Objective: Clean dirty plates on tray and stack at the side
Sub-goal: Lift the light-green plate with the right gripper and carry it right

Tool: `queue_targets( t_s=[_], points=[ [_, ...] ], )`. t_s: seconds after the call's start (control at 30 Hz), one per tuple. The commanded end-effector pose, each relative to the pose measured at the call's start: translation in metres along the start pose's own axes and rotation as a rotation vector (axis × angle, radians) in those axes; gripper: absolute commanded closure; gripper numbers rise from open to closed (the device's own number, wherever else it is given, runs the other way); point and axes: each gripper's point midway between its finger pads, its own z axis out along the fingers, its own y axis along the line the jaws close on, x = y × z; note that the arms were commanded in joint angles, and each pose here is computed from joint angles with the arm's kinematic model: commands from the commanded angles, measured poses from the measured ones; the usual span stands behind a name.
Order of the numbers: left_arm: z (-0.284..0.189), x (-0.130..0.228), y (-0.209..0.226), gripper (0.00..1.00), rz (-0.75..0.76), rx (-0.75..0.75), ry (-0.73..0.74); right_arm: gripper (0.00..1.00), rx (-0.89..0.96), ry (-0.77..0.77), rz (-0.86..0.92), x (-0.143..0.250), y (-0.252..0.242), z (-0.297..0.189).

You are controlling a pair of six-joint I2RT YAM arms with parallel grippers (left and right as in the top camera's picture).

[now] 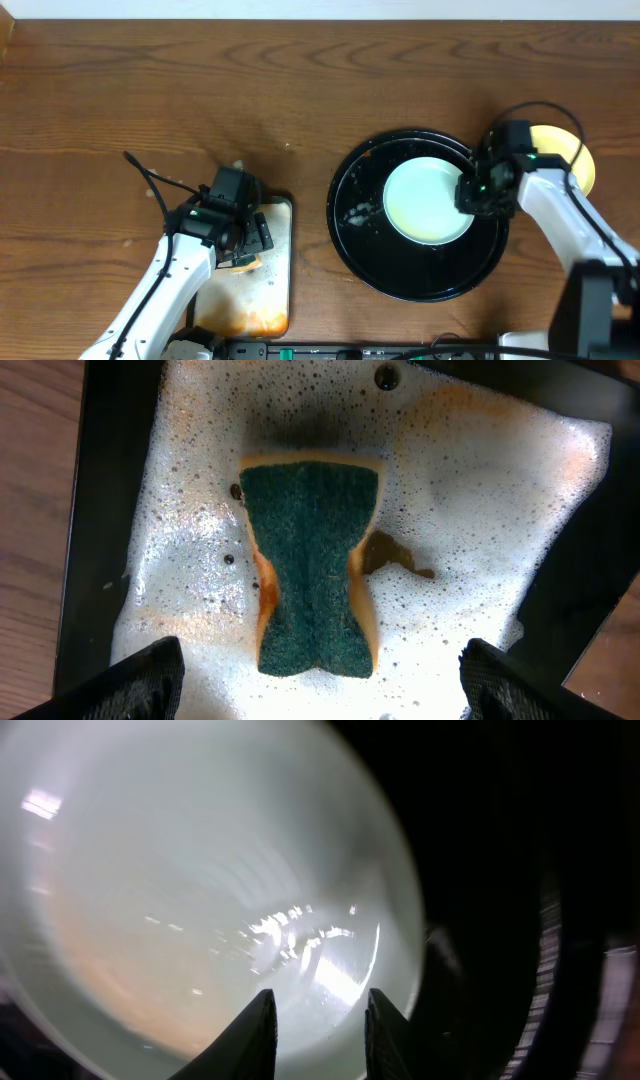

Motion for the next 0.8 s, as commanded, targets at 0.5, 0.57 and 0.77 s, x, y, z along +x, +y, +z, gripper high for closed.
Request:
queue_targets(
  t_s=[0.5, 0.57, 0.77],
  points=[
    [0.001, 0.001, 0.003, 0.11, 0.006, -0.010, 0.005, 0.65, -0.034, -0.055, -0.148, -0.030, -0.018, 0.030],
    [0.001, 0.001, 0.003, 0.11, 0.006, -0.010, 0.005, 0.69, -0.067, -0.058, -0.171, -0.032, -0.013, 0.035],
    [0.001, 0.001, 0.003, 0.11, 0.006, -0.010, 0.005, 0.81, -0.066, -0.037, -0.193, -0.031, -0.015, 0.049]
  ],
)
